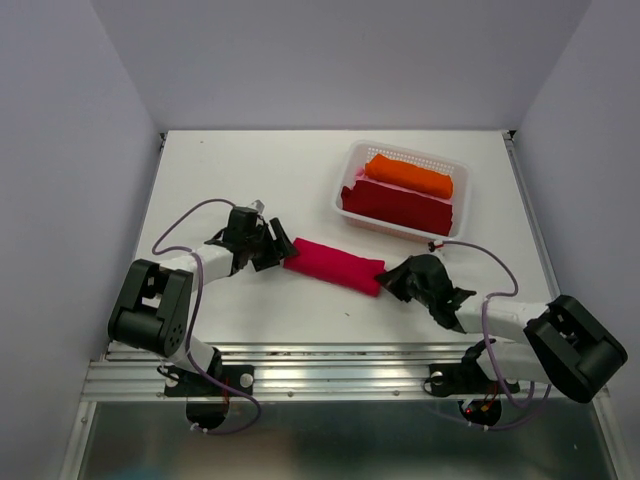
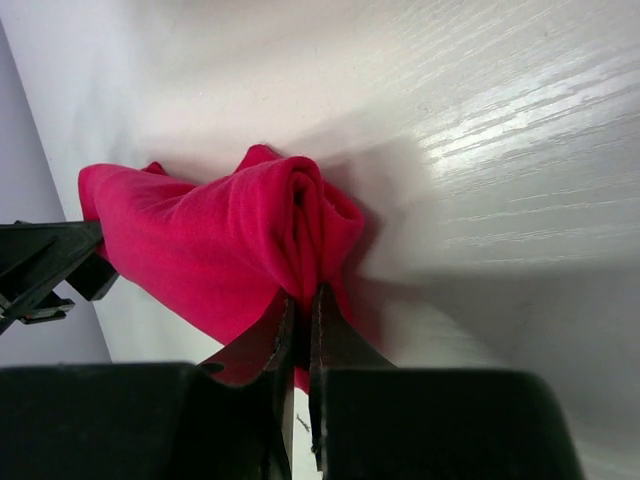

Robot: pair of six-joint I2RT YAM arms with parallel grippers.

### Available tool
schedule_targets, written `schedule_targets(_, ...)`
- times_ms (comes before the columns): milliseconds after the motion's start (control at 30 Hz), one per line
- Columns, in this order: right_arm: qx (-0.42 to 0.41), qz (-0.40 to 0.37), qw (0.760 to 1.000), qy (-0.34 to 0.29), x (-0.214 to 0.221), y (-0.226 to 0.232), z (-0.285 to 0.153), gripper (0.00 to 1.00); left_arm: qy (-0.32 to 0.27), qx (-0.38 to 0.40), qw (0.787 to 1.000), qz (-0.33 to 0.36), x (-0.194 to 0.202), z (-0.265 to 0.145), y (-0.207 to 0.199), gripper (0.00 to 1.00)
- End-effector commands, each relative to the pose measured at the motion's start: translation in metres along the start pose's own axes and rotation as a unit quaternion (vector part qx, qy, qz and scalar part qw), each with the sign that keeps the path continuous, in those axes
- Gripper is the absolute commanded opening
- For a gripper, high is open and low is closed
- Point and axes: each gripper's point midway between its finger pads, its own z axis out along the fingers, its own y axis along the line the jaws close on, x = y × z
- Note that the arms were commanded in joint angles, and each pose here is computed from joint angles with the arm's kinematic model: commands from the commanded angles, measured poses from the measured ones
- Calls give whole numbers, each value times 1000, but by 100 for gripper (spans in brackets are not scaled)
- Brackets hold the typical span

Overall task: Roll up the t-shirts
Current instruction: Pick up the T-shirt from the center of the board.

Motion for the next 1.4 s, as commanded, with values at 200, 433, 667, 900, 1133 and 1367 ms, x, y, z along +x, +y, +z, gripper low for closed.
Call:
schedule_targets(200, 53, -39, 998, -6, 1, -28, -1, 1, 28, 5, 999, 22, 19, 4, -5, 66)
schedule_targets(433, 54, -39, 998, -4, 2, -30, 0, 1, 45, 26, 998, 20, 27, 8, -10, 63)
schedule_targets(667, 55, -39, 998, 0, 4, -31, 1, 1, 56, 32, 998, 13, 35, 17, -14, 49)
schedule_targets(900, 56, -39, 998, -3, 2, -29, 1, 1, 61, 40, 997, 16, 33, 14, -27, 0)
schedule_targets(1133, 33, -57, 997, -29, -16, -2, -11, 1, 7, 13, 999, 42, 3, -15, -39, 0)
schedule_targets(1367, -2, -76, 995, -60, -40, 38, -29, 1, -40, 28, 997, 58, -23, -48, -65, 0)
